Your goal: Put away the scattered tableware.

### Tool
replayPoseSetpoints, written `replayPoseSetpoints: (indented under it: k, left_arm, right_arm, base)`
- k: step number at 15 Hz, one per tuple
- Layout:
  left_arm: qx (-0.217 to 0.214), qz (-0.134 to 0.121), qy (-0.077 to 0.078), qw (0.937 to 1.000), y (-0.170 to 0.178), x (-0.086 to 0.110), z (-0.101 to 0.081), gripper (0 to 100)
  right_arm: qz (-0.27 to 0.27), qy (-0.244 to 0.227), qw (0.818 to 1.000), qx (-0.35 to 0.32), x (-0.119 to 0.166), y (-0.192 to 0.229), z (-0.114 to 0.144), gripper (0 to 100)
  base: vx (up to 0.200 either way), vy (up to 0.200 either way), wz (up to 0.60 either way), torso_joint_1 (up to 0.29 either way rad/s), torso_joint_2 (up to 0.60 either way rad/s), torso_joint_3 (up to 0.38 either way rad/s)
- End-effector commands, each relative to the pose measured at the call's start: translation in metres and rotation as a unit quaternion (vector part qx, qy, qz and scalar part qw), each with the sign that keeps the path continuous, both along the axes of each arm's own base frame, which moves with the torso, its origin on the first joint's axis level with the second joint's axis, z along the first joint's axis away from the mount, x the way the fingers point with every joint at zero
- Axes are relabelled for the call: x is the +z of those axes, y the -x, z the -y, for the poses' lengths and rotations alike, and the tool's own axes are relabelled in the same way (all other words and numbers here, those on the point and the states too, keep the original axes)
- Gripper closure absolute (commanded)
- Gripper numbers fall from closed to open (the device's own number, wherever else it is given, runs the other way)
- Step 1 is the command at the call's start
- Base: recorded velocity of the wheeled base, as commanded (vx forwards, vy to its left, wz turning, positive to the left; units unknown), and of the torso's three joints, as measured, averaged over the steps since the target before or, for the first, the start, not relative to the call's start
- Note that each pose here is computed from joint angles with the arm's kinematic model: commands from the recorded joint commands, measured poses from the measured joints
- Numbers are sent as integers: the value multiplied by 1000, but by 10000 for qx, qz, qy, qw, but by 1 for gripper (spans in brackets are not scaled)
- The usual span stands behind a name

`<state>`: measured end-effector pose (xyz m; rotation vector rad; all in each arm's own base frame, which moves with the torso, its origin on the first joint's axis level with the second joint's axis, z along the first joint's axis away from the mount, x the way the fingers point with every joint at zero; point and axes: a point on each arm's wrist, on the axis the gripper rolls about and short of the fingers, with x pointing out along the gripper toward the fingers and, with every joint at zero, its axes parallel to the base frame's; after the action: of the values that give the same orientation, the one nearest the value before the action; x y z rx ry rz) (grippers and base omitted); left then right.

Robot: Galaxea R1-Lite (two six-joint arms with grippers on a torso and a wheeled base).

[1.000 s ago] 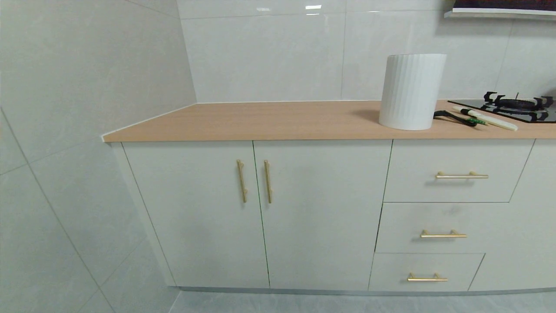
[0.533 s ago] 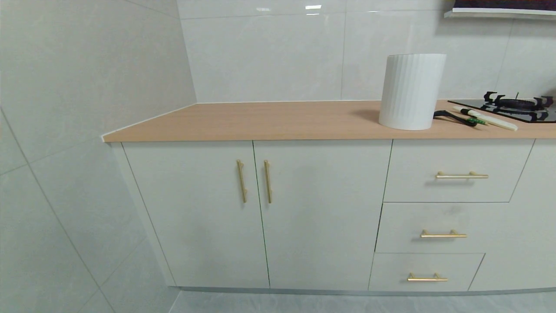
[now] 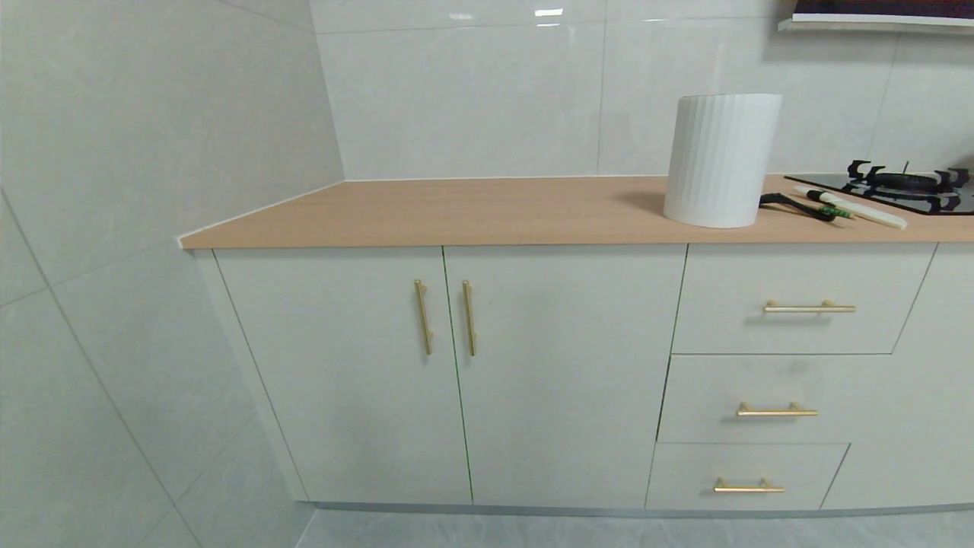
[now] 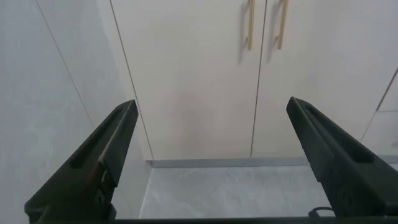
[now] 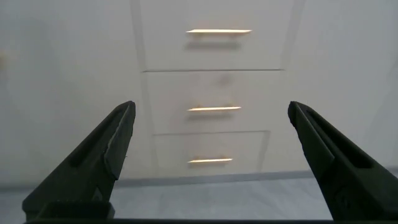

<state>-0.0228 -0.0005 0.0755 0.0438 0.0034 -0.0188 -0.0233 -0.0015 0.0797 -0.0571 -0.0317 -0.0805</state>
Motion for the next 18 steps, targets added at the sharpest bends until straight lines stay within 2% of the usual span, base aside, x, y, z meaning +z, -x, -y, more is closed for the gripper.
replayPoseSetpoints:
  k: [1,3,5,6,9,15,18]
  left_arm:
    - [-6,-4,20,10000,0,-1,0,0]
    - [-6,-6,96,10000,0,-1,0,0]
    - [-6,2,119,9999,0,0,0,0]
    - [-6,2,81,10000,0,0,0,0]
    - [-5,0,173,9998,0,0,0,0]
    - [-6,1,158,9999,0,0,0,0]
    - [-6,9,150,9999,0,0,0,0]
  right_arm:
    - [-210,32,9996,183,-4,-1,-1,0]
    - [-143,64,9997,197,-3,-1,-1,0]
    - [-141,-104,9997,193,-4,-1,-1,0]
    - [-139,-135,9996,216,-4,-1,-1,0]
    - [-139,-134,9995,232,-4,-1,-1,0]
    - [-138,-157,9995,232,-4,-1,-1,0]
    - [-138,-157,9995,232,-4,-1,-1,0]
  base:
    - [0,0,0,0,0,0]
    - [0,0,0,0,0,0]
    - [0,0,0,0,0,0]
    - [0,0,0,0,0,0]
    - [0,0,0,0,0,0]
    - [0,0,0,0,0,0]
    - [0,-200,0,2,2,-1]
